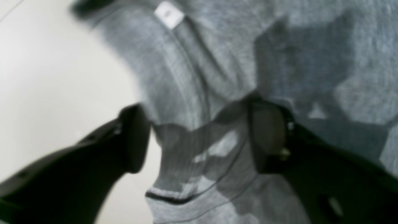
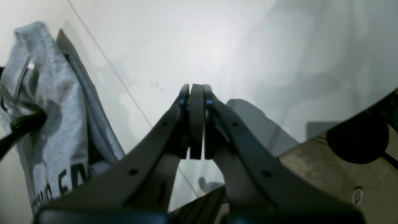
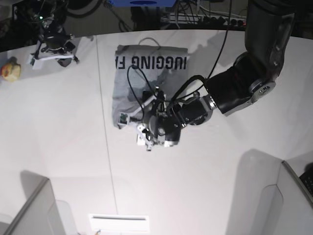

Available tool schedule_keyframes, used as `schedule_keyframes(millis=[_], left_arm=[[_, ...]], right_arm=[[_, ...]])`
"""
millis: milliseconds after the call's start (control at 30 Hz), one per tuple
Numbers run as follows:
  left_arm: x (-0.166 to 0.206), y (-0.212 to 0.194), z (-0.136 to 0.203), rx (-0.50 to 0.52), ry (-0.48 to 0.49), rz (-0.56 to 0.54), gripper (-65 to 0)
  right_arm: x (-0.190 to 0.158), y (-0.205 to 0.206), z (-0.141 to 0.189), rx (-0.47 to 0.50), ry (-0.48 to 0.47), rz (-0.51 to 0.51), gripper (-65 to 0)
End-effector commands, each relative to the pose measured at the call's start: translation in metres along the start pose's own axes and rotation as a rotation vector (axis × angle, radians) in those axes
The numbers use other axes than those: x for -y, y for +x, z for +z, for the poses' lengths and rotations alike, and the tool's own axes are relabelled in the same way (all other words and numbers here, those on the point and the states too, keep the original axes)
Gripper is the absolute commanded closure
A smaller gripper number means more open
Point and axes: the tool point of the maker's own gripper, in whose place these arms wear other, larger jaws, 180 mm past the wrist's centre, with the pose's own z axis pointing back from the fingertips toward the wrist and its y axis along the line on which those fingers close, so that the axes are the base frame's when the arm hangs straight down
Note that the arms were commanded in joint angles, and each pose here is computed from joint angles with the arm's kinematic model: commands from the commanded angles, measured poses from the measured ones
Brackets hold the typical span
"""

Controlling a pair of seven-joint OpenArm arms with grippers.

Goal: Fold the T-shirt properly

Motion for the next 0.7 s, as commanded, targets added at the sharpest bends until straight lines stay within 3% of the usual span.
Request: schedule_keyframes(millis=[0, 233, 300, 367, 433, 467, 567, 667], left_arm=[[-0.033, 0.022, 0.021, 0.072, 0.076, 0.015, -51.8], [-0.102, 0.040, 0.115, 0.350, 0.332, 0.197, -51.5], [-0.107, 0.012, 0.145, 0.404, 0.426, 0.275, -41.8], [-0.099, -0.011, 0.167, 0.438, 0.501, 0.337, -25.7], [-0.089, -0.049, 0.188, 0.422, 0.605, 0.415, -4.1], [-0.086, -0.066, 0.197, 0.410, 0.657, 0.459, 0.0], [-0.061, -0.100, 0.218, 0.425, 0.777, 0.537, 0.0], [-0.030, -0.115, 0.220, 0.500, 0.812, 0.580, 0.0]], right_arm=[[-0.004, 0.007, 0.002, 0.029, 0.013, 0.014, 0.0], [0.000, 0.017, 0.002, 0.033, 0.012, 0.085, 0.0], [-0.002, 0.022, 0.004, 0.054, 0.024, 0.134, 0.0], [-0.001, 0.024, 0.007, 0.080, 0.033, 0.179, 0.0], [-0.005, 0.028, 0.010, 0.129, 0.056, 0.237, 0.0], [-0.009, 0.031, 0.010, 0.152, 0.070, 0.277, 0.0], [-0.014, 0.029, 0.013, 0.195, 0.074, 0.431, 0.0], [-0.024, 0.023, 0.017, 0.249, 0.083, 0.554, 0.0]])
